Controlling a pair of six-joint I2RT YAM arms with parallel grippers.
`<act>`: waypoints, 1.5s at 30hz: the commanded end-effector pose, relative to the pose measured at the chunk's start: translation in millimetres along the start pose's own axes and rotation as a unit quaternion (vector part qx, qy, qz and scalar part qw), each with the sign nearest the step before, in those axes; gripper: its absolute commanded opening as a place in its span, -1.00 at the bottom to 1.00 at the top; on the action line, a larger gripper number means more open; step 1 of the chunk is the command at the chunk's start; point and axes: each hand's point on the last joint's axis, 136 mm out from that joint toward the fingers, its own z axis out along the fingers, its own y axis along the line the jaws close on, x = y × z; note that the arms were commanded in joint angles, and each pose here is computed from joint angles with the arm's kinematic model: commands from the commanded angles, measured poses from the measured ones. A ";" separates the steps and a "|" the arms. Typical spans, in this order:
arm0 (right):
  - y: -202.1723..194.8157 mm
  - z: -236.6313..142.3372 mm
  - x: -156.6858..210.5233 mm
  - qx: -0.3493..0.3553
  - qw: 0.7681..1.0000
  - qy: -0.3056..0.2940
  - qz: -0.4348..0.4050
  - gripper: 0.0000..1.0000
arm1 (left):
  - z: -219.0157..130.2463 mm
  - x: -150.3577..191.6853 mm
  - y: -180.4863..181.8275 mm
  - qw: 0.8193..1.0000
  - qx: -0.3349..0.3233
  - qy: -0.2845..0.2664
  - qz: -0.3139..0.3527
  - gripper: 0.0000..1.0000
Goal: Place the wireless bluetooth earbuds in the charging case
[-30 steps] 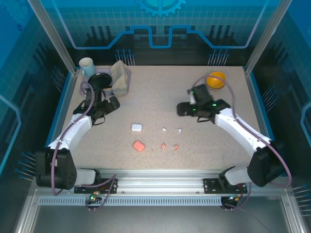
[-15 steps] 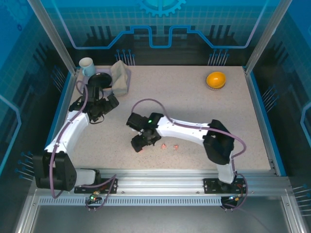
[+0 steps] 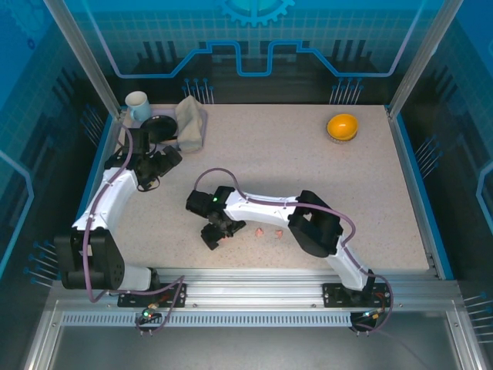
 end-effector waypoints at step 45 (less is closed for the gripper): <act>-46.8 1.0 -44.8 -0.005 0.973 0.029 0.229 0.68 | -19.0 -6.3 -8.6 1.000 0.028 -0.004 -0.007 0.98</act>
